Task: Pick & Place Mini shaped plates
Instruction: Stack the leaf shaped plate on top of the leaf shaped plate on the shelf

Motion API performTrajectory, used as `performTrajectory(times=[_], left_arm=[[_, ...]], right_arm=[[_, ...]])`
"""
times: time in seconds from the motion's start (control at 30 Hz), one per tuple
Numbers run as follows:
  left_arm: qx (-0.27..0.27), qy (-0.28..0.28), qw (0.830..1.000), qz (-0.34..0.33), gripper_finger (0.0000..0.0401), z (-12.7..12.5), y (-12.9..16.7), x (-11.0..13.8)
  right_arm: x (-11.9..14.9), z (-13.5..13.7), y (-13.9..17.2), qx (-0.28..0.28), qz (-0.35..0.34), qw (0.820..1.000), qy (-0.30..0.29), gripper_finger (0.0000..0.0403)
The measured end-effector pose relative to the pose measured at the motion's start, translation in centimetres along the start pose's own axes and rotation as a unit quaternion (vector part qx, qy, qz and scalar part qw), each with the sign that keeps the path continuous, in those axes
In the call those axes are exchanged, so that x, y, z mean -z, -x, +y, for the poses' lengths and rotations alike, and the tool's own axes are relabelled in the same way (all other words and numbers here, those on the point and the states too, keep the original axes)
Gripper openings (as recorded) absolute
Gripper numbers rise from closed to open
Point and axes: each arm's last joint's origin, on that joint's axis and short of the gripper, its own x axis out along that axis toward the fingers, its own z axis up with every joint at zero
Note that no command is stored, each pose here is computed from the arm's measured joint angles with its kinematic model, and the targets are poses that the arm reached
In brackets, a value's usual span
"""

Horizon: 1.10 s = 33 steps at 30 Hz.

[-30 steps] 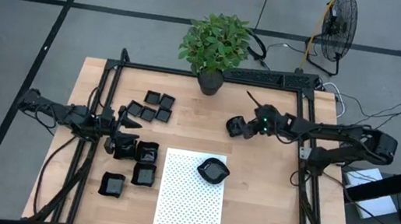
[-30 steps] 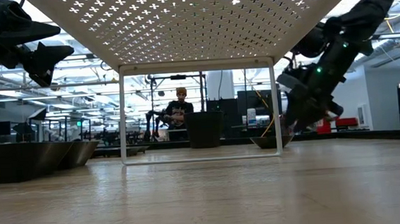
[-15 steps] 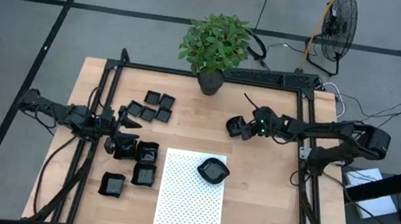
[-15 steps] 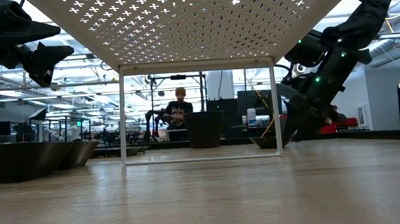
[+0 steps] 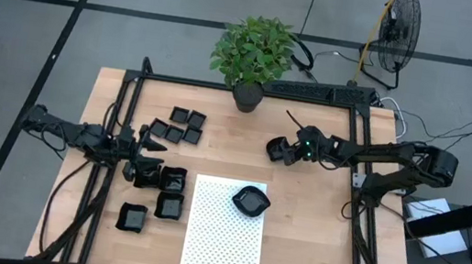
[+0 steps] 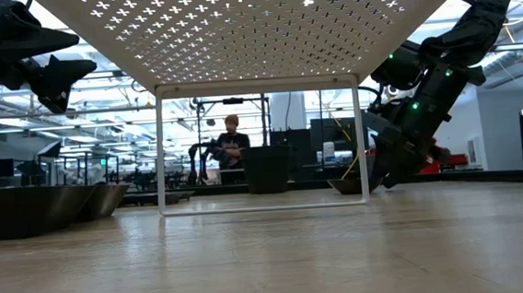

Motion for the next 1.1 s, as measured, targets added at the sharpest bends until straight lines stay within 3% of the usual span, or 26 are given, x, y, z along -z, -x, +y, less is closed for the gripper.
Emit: performTrajectory(times=[0.23, 0.87, 1.1], left_arm=[[0.0, 0.0, 1.0, 0.0, 0.0214, 0.0, 0.0, 0.0], [0.0, 0.0, 1.0, 0.0, 0.0214, 0.0, 0.0, 0.0], [0.0, 0.0, 1.0, 0.0, 0.0214, 0.0, 0.0, 0.0]], right_arm=[[-0.01, -0.01, 0.0, 0.001, -0.001, 1.0, 0.0, 0.0157], [-0.05, 0.03, 0.01, 0.0, -0.003, 1.0, 0.017, 0.0019], [-0.46, 0.31, 0.04, -0.013, -0.023, 0.999, 0.037, 0.0003]])
